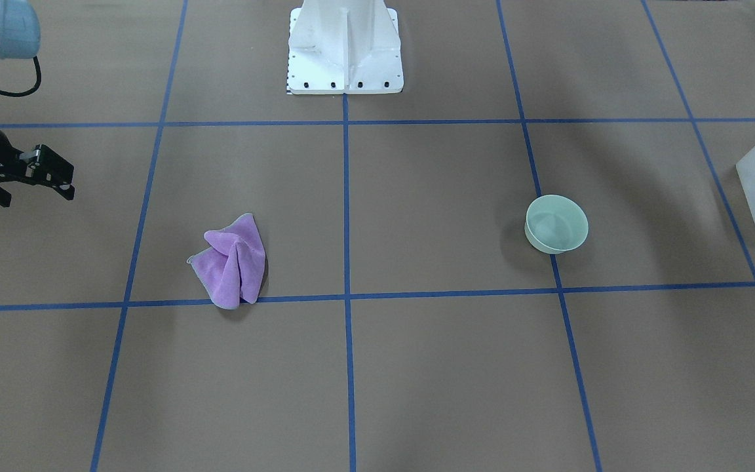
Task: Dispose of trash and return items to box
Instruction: 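Drop the cup into the clear bin while the right arm reaches in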
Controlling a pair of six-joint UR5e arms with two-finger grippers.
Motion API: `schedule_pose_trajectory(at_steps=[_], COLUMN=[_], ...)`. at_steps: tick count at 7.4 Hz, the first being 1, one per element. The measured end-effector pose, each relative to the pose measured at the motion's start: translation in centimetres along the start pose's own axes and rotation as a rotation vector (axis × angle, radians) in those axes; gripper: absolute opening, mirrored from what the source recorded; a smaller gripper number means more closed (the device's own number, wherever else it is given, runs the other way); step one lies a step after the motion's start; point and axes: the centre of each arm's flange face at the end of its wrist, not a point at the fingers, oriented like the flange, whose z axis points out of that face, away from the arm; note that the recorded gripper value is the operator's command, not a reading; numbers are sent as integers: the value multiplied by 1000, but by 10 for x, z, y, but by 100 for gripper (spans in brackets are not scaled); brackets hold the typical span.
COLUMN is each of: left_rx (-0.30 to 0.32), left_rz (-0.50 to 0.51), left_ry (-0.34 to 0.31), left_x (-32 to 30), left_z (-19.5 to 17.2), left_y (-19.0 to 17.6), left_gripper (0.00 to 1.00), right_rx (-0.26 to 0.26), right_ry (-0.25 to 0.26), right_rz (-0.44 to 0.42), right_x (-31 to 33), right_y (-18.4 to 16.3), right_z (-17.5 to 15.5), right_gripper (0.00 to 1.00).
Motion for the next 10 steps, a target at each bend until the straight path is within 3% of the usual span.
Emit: schedule_pose_trajectory(at_steps=[9,10], left_rx=[-26,-33], left_rz=[13,28], left_ry=[7,4], left_x=[-12,-16], left_z=[11,14], left_y=[12,14], left_gripper=[0,4], right_rx=[-5,-3], right_ry=[-3,-4], right_rz=[-4,-5], right_x=[-5,-7], right_y=[2,2], right_z=[2,1], right_gripper=[100,100])
